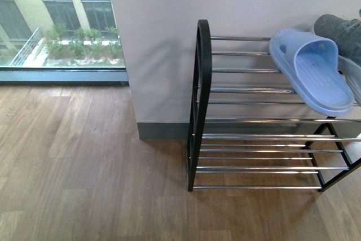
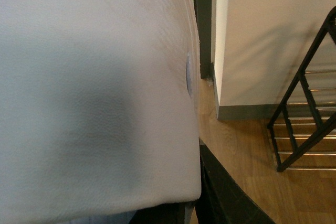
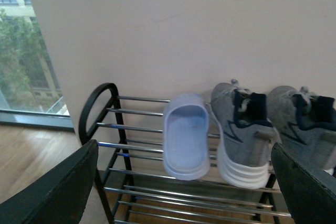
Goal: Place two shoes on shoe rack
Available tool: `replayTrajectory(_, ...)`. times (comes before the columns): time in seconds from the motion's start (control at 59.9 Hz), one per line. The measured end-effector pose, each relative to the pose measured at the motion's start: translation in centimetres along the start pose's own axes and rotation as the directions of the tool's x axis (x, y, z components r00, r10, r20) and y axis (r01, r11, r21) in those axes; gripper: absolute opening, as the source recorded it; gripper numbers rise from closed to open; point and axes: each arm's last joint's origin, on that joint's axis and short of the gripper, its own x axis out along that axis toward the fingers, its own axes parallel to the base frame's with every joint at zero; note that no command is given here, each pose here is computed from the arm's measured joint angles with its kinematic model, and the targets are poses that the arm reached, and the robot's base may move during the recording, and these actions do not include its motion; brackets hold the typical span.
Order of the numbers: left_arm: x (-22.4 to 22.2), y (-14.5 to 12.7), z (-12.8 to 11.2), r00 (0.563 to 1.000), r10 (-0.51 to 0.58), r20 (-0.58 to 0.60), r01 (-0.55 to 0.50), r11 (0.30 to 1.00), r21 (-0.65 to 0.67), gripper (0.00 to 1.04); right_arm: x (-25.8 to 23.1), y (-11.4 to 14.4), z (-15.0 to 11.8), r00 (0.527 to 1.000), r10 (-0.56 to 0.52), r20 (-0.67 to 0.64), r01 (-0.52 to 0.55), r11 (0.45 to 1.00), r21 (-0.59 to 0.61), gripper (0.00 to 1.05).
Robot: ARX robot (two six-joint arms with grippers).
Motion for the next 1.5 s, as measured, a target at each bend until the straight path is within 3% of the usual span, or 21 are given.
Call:
replayTrajectory(0.567, 0.0, 0.0, 0.0, 1.0, -0.007, 0.001, 0.007, 1.0, 0.003, 0.02, 0.0, 0.0, 0.0, 1.0, -0.005, -0.002, 0.005, 1.0, 0.0, 0.95)
replayTrajectory(0.717, 1.2, -1.3, 1.5, 0.995, -0.079, 0.055, 0.085, 0.989, -0.124, 0.02, 0.0, 0.0, 0.0, 1.0, -0.005, -0.002, 0.005, 1.0, 0.0, 0.95)
replayTrajectory(0.851, 3.8, -3.6, 4.7, 0.983, -0.163, 0.082, 0.177, 0.963, -0.205, 0.02, 0.0, 0.0, 0.0, 1.0, -0.005, -0.002, 0.005, 1.0, 0.0, 0.95)
replayTrajectory(1.051, 9.0, -8.2, 7.4, 0.959, -0.283, 0.019, 0.275, 0.912, -0.304, 0.02, 0.0, 0.0, 0.0, 1.0, -0.005, -0.002, 0.005, 1.0, 0.0, 0.95)
replayTrajectory(1.335, 17.3, -16.5, 8.0, 0.882, -0.454, -0.123, 0.358, 0.817, -0.453, 0.02, 0.0, 0.0, 0.0, 1.0, -0.005, -0.002, 0.005, 1.0, 0.0, 0.95)
replayTrajectory(1.502, 21.6, -20.1, 8.0, 0.858, -0.481, -0.181, 0.354, 0.808, -0.471, 0.02, 0.0, 0.0, 0.0, 1.0, -0.005, -0.002, 0.005, 1.0, 0.0, 0.95)
